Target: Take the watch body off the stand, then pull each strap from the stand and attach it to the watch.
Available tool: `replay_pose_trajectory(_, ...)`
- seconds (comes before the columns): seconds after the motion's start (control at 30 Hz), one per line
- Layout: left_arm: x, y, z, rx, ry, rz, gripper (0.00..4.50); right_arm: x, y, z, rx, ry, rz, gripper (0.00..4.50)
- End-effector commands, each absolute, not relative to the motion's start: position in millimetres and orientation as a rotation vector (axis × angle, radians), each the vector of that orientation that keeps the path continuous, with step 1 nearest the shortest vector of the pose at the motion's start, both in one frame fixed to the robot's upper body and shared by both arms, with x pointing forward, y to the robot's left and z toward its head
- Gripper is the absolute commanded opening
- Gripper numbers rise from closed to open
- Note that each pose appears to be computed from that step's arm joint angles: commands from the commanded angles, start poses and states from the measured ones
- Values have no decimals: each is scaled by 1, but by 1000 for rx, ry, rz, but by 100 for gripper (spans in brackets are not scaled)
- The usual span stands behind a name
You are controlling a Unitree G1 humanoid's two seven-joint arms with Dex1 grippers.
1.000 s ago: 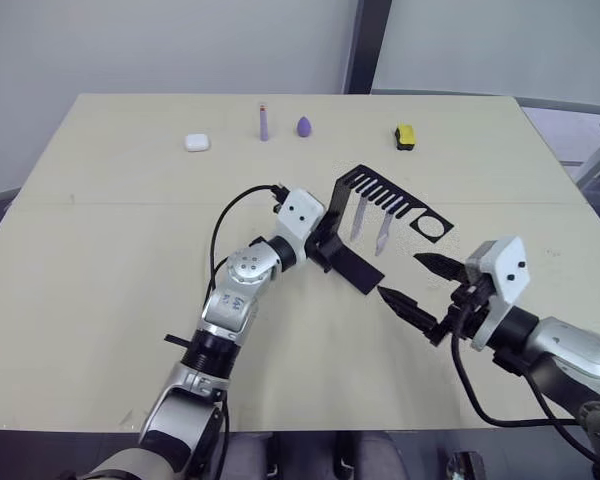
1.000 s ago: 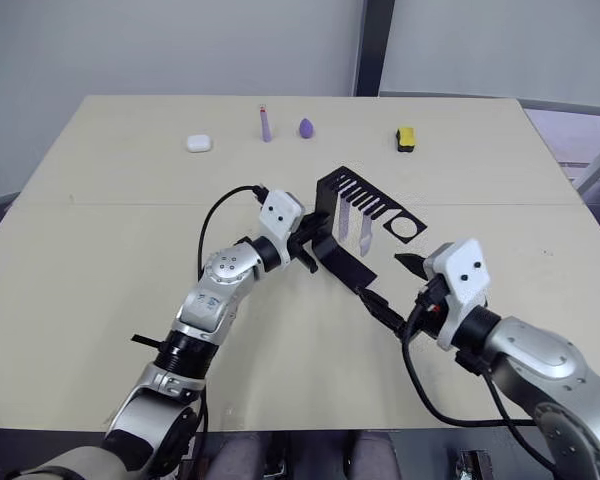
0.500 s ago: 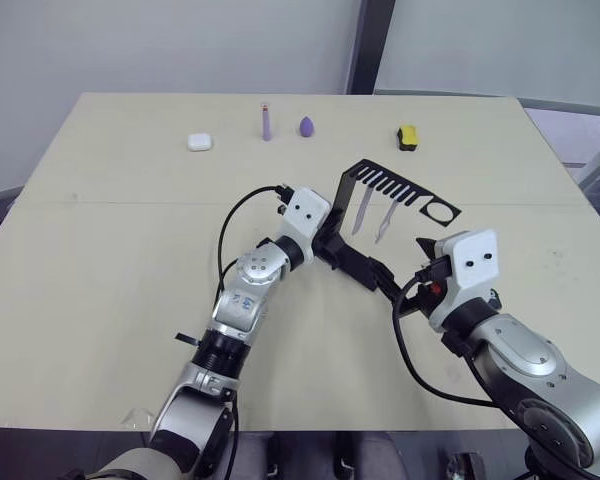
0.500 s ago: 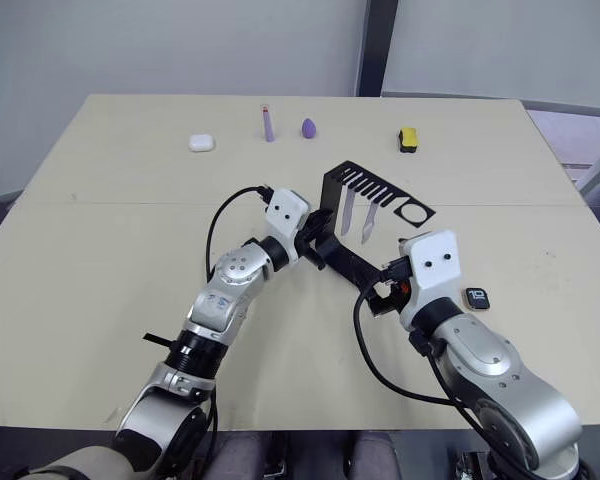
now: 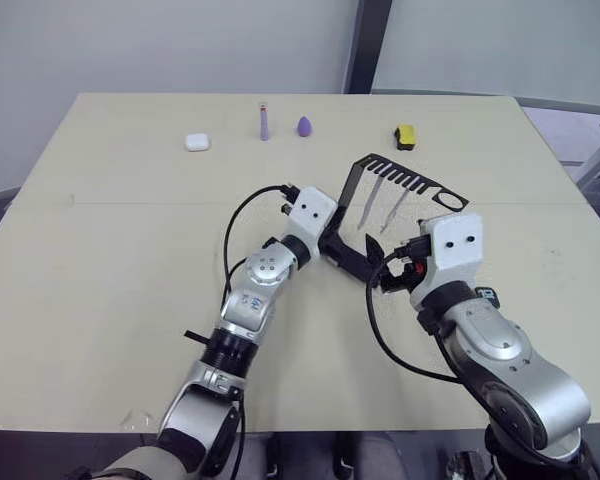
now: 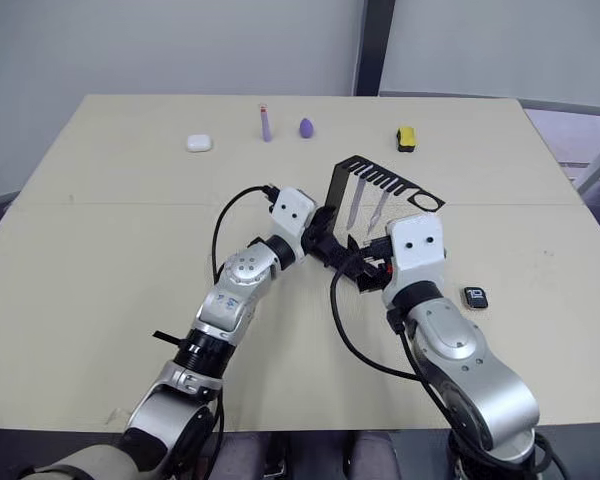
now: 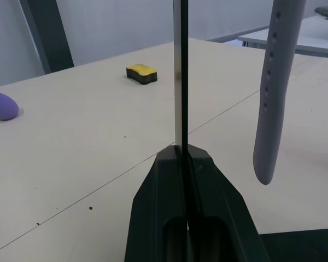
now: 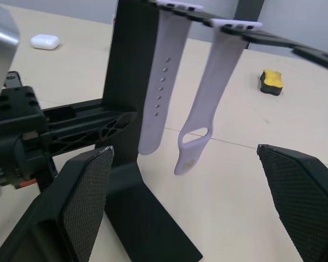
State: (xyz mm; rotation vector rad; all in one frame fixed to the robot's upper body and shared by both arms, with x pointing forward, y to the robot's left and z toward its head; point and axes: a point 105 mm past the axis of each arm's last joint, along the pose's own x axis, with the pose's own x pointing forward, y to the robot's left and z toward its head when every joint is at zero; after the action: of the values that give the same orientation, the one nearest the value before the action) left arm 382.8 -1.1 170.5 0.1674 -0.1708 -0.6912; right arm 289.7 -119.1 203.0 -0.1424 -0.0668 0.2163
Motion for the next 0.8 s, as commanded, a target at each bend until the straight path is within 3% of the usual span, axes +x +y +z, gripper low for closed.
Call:
replay_pose_trajectory(0.03, 377, -4, 175, 187, -193, -709, 9, 292, -115, 213, -144, -109, 208, 450)
replay_pose_trajectory(0.27, 377, -8, 177, 185, -199, -709, 9, 304, -109, 214, -157, -113, 201, 450)
replay_pose_trajectory(0.37, 377, -8, 177, 183, -202, -708, 0, 308, -107, 216, -176, -124, 205, 360)
replay_pose_trajectory(0.43, 377, -8, 177, 183, -202, -706, 0, 310, -106, 217, -188, -130, 210, 273)
replay_pose_trajectory(0.7, 378, -7, 178, 182, -207, -699, 0, 315, -105, 224, -211, -151, 210, 273)
replay_pose_trajectory(0.8, 378, -6, 178, 182, -207, -696, 0, 314, -104, 226, -229, -162, 214, 194)
